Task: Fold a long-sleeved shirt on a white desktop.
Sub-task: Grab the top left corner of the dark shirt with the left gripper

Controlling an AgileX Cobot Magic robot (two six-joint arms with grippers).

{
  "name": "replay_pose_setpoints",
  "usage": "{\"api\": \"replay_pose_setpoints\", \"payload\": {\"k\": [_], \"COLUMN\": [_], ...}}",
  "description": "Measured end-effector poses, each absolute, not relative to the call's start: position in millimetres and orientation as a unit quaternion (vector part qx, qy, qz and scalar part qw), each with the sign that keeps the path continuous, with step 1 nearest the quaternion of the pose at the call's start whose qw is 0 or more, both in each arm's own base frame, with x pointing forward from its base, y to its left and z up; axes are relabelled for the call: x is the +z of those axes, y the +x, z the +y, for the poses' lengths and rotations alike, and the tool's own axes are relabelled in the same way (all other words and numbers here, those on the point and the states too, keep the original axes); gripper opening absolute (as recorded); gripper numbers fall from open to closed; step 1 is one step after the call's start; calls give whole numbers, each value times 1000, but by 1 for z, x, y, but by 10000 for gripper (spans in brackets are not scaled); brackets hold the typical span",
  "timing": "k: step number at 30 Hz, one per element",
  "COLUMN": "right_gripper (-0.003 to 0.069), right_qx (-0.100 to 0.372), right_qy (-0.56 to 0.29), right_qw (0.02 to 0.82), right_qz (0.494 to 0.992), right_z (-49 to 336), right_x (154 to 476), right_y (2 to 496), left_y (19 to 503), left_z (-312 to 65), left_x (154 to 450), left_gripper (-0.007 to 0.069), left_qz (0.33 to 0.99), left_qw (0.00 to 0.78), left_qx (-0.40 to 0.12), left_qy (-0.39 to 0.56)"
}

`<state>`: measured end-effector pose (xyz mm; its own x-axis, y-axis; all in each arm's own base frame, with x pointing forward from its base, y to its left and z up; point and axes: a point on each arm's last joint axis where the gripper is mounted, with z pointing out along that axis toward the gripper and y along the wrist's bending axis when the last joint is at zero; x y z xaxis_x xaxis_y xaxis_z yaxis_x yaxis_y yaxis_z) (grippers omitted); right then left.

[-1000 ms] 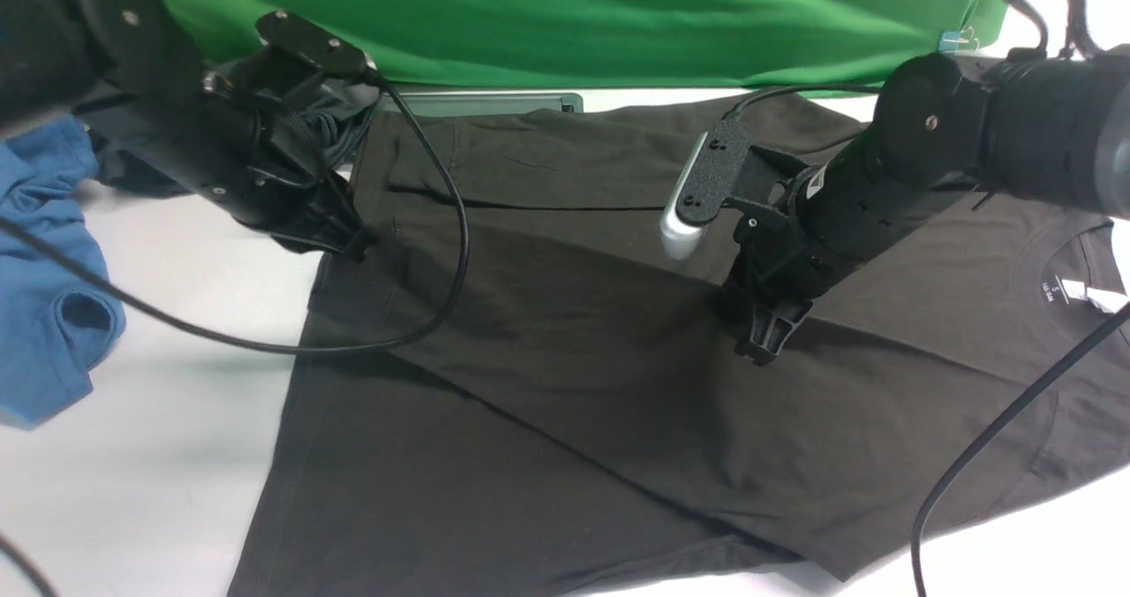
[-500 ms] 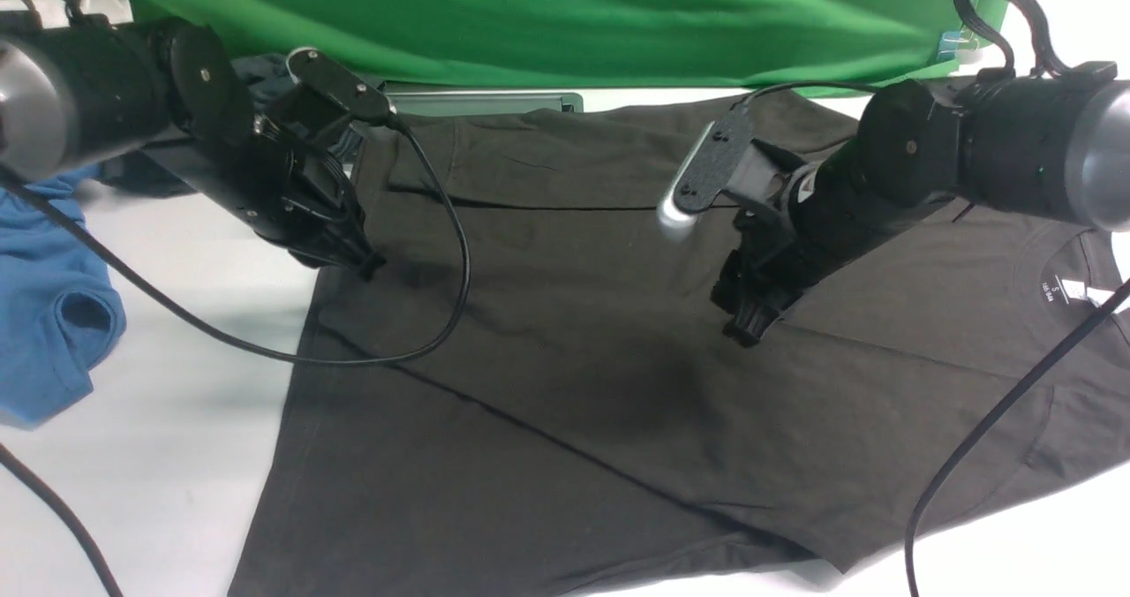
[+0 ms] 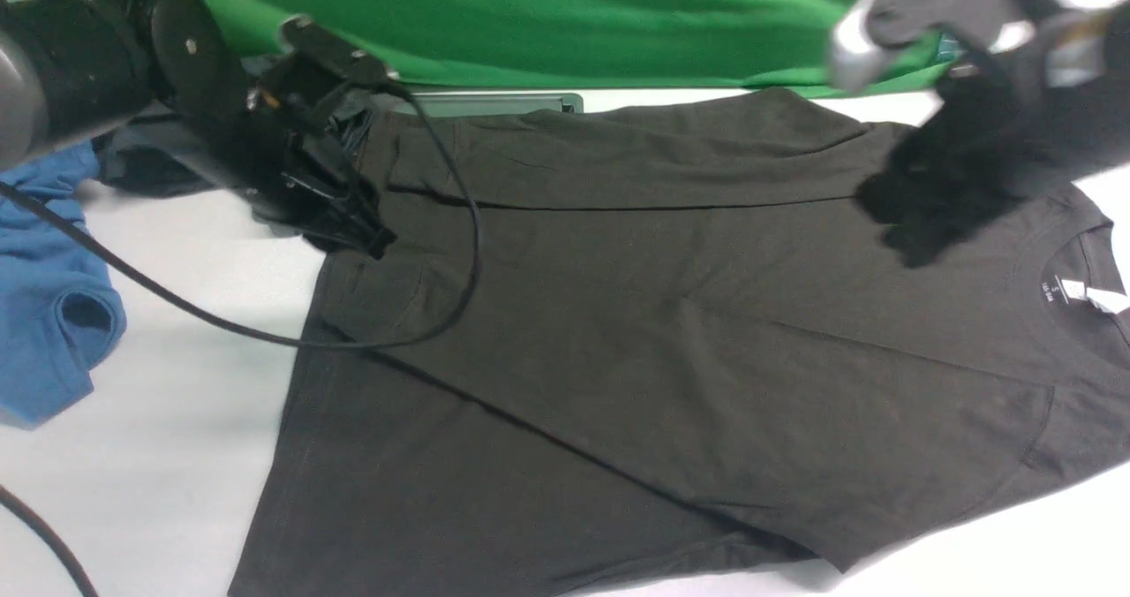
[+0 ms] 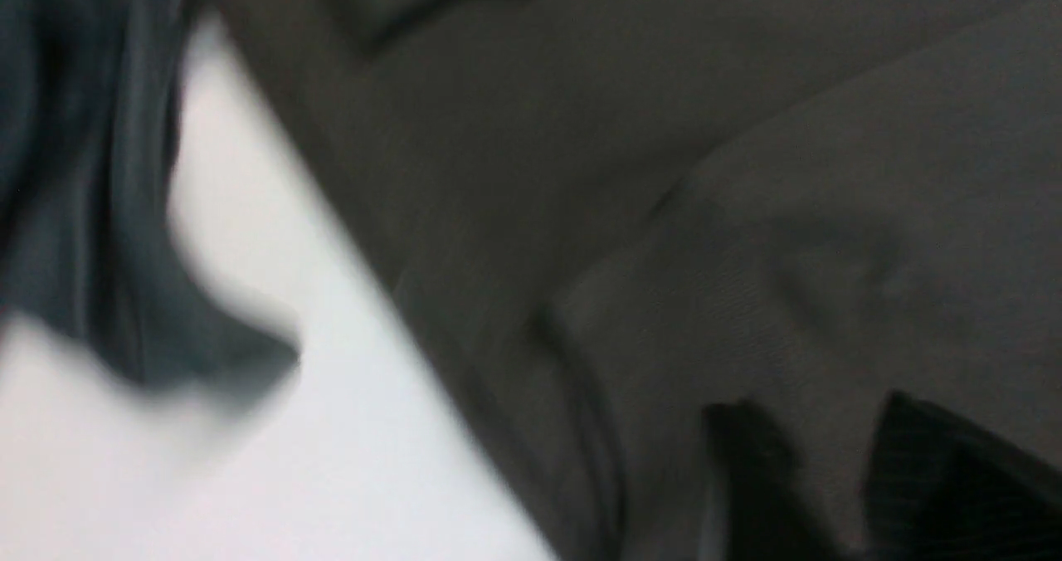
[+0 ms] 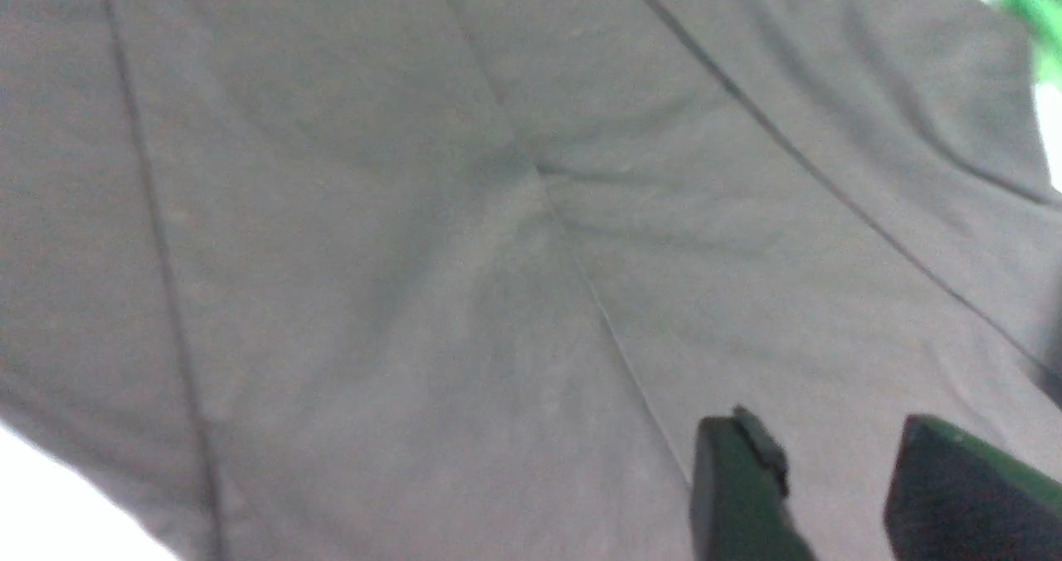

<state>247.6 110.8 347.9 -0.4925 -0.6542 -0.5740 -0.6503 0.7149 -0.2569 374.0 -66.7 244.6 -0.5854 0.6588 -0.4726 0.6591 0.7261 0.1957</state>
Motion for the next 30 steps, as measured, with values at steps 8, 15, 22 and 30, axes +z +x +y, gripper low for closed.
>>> {"api": "replay_pose_setpoints", "payload": {"k": [8,15,22,30], "right_gripper": [248,248,248,248], "right_qx": [12,13,13,13], "right_qy": [-358,-354,-353,-352], "right_qw": [394,420,424,428], "right_qz": [846,835,834,832], "right_z": [81,70,70,70], "right_x": [368,374,375,376], "right_y": [177,154,154,154], "left_y": [416,460,478,489], "left_z": [-81,-83,-78,-81], "left_x": [226,194,155,142], "left_gripper": [65,334,421,349], "left_qz": [842,785,730,707], "left_qw": [283,297,273,313], "left_qx": [30,99,179,204], "left_qy": [458,535,601,600]}}
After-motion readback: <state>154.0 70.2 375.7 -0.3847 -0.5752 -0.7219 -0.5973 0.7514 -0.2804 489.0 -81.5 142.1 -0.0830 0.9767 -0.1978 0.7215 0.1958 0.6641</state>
